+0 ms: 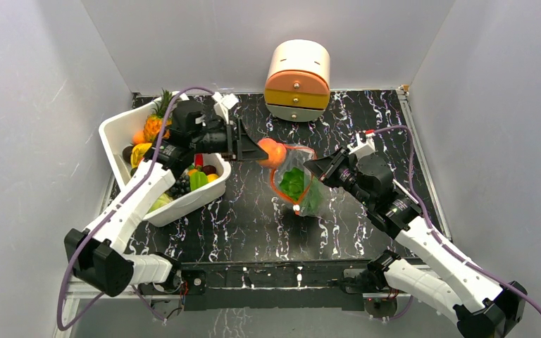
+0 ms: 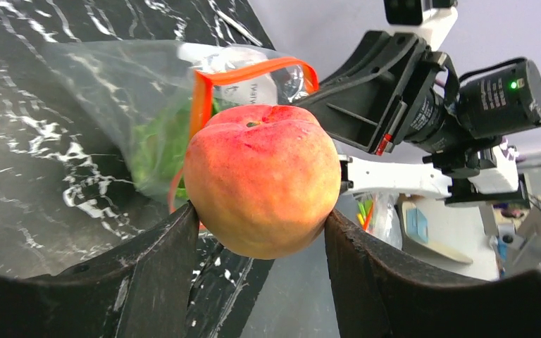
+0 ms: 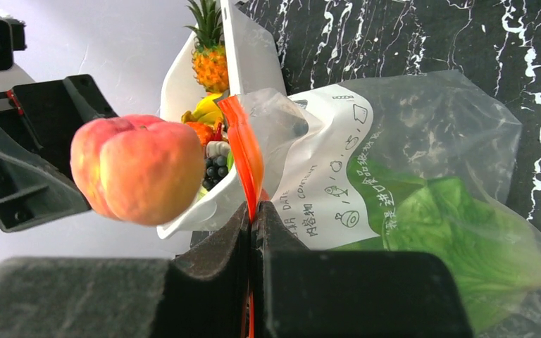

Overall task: Place the food in the zip-top bag and seal the zipper
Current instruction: Place the fake fruit in the zipper food storage bag.

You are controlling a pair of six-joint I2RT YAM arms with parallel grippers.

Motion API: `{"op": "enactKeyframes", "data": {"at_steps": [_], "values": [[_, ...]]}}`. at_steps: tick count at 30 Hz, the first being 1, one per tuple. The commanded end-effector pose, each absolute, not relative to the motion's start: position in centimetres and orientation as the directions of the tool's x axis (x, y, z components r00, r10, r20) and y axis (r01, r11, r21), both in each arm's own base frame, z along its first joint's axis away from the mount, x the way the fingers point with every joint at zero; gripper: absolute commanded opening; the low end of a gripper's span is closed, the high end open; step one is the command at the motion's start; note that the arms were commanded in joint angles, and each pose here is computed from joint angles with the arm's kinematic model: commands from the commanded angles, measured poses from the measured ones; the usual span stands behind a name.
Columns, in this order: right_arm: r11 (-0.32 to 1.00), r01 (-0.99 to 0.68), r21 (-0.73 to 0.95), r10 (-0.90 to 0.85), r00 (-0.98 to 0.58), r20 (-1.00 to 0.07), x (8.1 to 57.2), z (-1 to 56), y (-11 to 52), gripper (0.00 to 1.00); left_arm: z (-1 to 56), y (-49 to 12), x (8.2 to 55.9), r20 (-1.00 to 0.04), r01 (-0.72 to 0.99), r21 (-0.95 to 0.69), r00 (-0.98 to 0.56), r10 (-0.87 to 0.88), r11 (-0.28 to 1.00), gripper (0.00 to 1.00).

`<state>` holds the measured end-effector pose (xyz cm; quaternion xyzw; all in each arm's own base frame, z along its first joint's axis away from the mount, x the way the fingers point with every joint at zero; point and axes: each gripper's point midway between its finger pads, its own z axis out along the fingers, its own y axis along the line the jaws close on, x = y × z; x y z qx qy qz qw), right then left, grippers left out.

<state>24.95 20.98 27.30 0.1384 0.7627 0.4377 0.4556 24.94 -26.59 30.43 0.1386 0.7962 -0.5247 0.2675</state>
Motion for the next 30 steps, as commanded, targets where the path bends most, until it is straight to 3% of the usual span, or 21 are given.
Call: {"op": "enactKeyframes", "data": {"at_steps": [1,20,25,30], "values": [[0.519,-0.285,0.806,0.64,-0.496,-0.587,24.8,31.0,21.2,0.0,30.3,-29.5,23.1,-0.607,0.583,-0.746,-0.794,0.031,0.322,0.36],[0.497,-0.361,0.789,0.614,-0.496,-0.614,24.0,30.0,21.7,0.0,25.7,-32.0,25.0,-0.59,0.542,-0.673,-0.804,0.077,0.503,0.36],[0.505,-0.357,0.786,0.614,-0.492,-0.617,24.3,29.7,21.7,0.0,24.3,-30.9,26.2,-0.59,0.507,-0.604,-0.803,0.082,0.615,0.36],[0.496,-0.377,0.782,0.613,-0.486,-0.623,24.4,29.8,22.0,0.0,24.6,-31.3,26.2,-0.59,0.511,-0.615,-0.803,0.079,0.6,0.36]]}}
